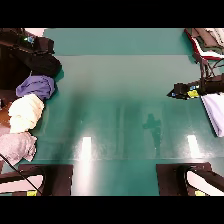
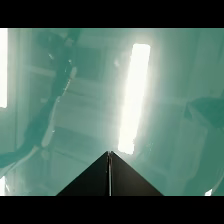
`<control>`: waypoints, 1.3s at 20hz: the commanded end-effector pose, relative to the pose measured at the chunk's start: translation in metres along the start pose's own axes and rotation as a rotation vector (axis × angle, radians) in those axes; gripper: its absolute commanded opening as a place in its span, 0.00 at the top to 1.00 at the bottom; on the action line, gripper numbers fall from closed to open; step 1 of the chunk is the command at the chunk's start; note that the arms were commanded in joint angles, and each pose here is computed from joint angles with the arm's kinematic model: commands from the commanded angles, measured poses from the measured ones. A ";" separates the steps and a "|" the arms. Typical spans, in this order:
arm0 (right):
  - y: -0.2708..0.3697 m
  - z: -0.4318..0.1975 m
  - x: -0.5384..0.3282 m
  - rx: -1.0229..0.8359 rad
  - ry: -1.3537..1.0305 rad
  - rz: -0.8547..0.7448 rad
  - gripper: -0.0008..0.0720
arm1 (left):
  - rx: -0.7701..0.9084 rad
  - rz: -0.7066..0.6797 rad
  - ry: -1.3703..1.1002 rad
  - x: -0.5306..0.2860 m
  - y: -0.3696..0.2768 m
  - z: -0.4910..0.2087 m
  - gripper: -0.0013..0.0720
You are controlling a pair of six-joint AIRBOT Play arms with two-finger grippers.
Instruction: Fold the shirts.
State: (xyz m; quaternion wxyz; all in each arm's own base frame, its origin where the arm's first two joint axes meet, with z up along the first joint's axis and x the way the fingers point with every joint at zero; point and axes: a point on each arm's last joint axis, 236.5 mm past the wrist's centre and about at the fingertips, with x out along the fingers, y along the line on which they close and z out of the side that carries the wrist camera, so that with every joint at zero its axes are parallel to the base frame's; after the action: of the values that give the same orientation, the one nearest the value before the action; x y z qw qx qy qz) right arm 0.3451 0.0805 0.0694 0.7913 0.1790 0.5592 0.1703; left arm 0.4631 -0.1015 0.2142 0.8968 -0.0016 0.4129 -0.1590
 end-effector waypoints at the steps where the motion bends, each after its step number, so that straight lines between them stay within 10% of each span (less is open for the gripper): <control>1: 0.001 -0.002 0.000 -0.002 0.011 0.002 0.96 | -0.010 -0.013 -0.019 0.000 -0.003 0.005 0.95; 3: 0.001 -0.004 0.000 -0.001 0.015 0.003 0.96 | -0.005 0.011 -0.077 0.001 0.003 0.018 0.95; 4: 0.001 -0.004 0.000 -0.001 0.019 0.004 0.96 | 0.006 0.056 -0.110 0.003 0.014 0.027 0.82; 5: 0.001 -0.005 0.000 -0.001 0.021 0.004 0.96 | 0.021 0.134 -0.134 0.006 0.034 0.034 0.37; 8: 0.003 -0.011 -0.001 -0.001 0.046 0.010 0.96 | -0.015 0.397 -0.080 0.035 0.112 0.023 0.23; 23: 0.007 -0.027 -0.002 0.002 0.114 0.029 0.96 | -0.281 0.462 0.065 0.218 0.260 -0.077 0.24; 24: 0.007 -0.026 -0.002 0.002 0.110 0.028 0.96 | -0.284 0.457 0.062 0.219 0.259 -0.077 0.34; 26: 0.006 -0.022 -0.001 0.002 0.092 0.026 0.96 | -0.303 0.435 0.060 0.220 0.254 -0.076 0.93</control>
State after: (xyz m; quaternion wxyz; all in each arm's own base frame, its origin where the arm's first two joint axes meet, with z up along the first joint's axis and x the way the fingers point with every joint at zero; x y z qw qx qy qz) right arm 0.3190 0.0881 0.0658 0.7561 0.1779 0.6002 0.1906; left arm 0.6091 0.0907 -0.0263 0.8856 -0.0221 0.4518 0.1054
